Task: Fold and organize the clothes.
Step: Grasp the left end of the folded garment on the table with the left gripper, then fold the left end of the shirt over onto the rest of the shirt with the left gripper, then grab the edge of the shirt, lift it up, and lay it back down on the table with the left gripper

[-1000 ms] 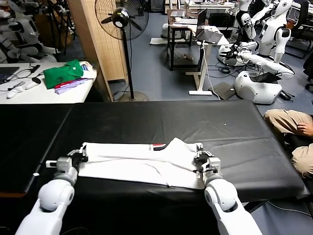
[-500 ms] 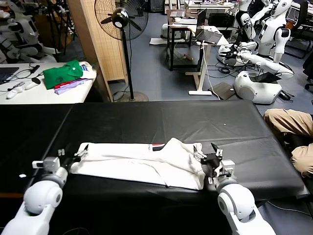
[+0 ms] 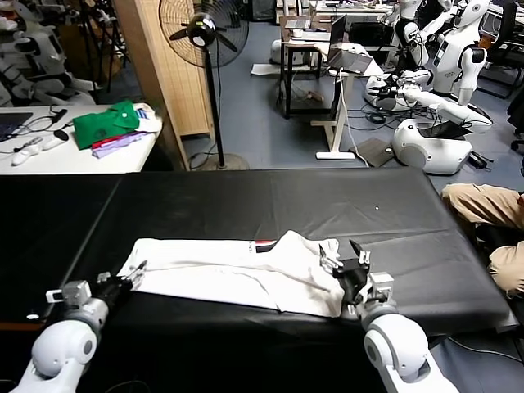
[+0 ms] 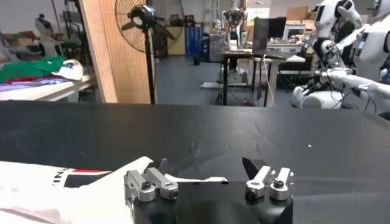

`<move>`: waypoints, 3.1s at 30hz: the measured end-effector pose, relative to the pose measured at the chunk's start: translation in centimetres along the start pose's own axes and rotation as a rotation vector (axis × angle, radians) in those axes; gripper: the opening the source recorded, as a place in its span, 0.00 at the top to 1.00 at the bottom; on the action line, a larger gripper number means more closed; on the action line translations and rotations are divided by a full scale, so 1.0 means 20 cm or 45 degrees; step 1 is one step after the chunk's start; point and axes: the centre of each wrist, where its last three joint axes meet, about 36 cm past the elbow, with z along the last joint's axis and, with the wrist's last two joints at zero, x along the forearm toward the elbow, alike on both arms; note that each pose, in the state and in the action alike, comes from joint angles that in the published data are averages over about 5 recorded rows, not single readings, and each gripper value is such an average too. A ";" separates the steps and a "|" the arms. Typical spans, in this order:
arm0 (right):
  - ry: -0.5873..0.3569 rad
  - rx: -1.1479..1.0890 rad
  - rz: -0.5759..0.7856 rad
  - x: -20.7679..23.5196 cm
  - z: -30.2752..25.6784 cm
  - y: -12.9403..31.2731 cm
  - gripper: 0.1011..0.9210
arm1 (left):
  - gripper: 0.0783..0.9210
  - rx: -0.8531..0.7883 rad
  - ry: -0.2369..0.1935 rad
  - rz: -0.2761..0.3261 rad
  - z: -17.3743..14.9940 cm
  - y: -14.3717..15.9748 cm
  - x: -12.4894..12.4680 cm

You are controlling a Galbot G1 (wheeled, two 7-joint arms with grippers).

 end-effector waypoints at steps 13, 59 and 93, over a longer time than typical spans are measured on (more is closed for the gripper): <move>-0.016 0.013 0.002 0.01 -0.01 0.01 0.15 | 0.90 -0.212 -0.071 -0.045 0.02 -0.02 0.02; 0.008 0.002 0.046 0.03 0.03 0.00 0.15 | 0.87 0.068 -0.135 0.537 -0.07 -1.14 0.26; -0.050 0.306 -0.147 -0.32 0.16 0.48 0.15 | 0.15 -0.069 -0.272 0.283 -0.08 -0.61 0.23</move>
